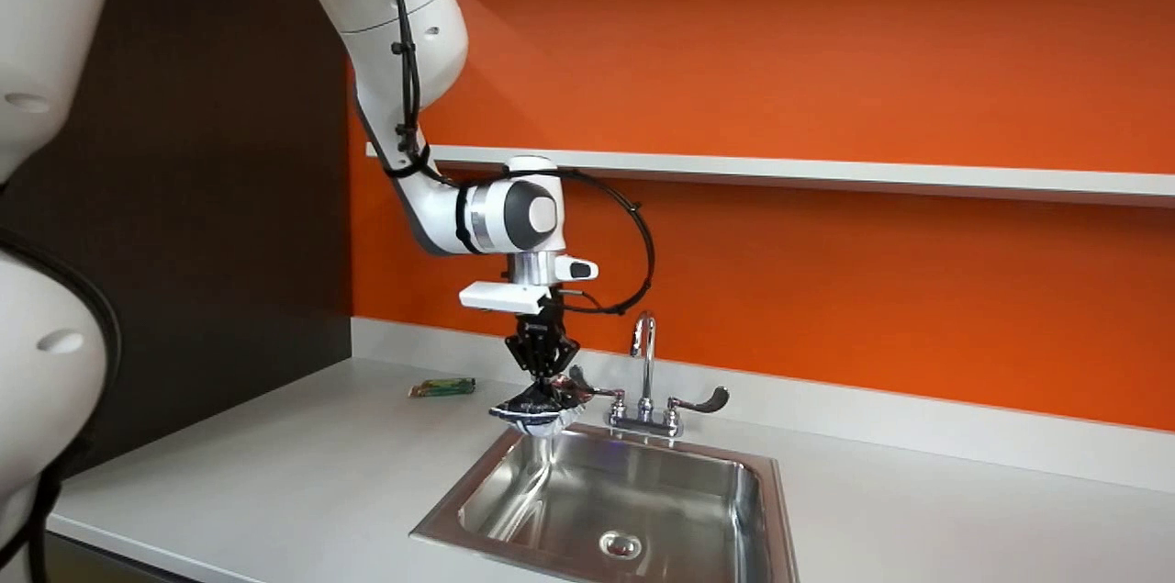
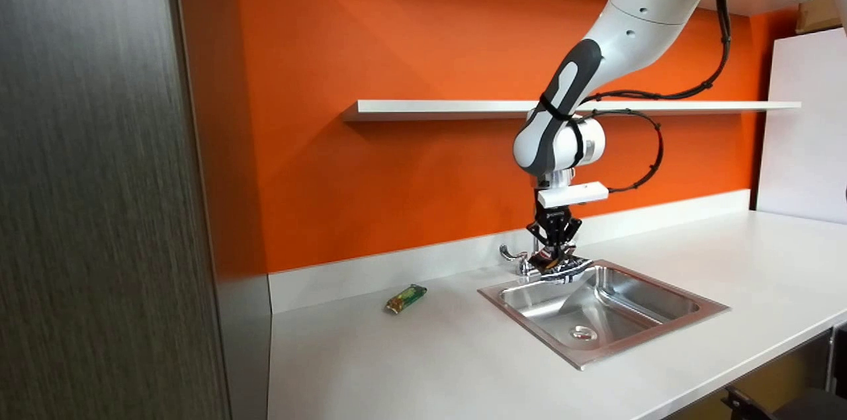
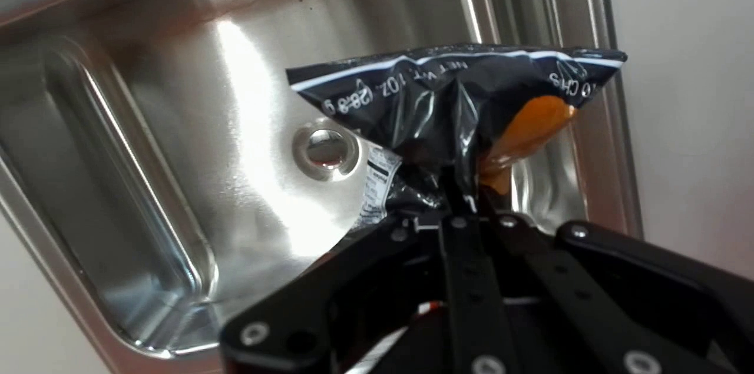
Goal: Put the chip packet inside the sink
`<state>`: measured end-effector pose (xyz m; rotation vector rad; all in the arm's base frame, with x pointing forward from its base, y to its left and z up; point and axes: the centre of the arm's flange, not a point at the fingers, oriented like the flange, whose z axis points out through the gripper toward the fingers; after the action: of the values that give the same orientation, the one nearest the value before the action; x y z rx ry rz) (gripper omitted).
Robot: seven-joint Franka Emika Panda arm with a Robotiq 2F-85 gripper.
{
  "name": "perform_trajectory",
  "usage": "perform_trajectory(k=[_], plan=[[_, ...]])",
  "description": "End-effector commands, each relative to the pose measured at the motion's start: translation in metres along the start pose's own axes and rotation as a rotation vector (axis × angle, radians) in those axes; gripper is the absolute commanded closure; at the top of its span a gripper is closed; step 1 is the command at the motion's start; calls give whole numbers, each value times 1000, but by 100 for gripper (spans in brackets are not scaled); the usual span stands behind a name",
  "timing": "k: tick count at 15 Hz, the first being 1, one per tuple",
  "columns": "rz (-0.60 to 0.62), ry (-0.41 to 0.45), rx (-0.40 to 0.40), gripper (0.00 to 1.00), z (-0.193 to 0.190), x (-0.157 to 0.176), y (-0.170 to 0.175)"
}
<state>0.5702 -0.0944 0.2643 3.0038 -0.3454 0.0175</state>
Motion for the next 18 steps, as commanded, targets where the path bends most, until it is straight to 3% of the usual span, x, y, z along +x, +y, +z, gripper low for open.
perform_trajectory(k=[1,8,18], plan=[[30,-12,2,100,16,3,16],[50,-64,-9,100,84,0,34],[70,-41,46,100,163,-8,45]])
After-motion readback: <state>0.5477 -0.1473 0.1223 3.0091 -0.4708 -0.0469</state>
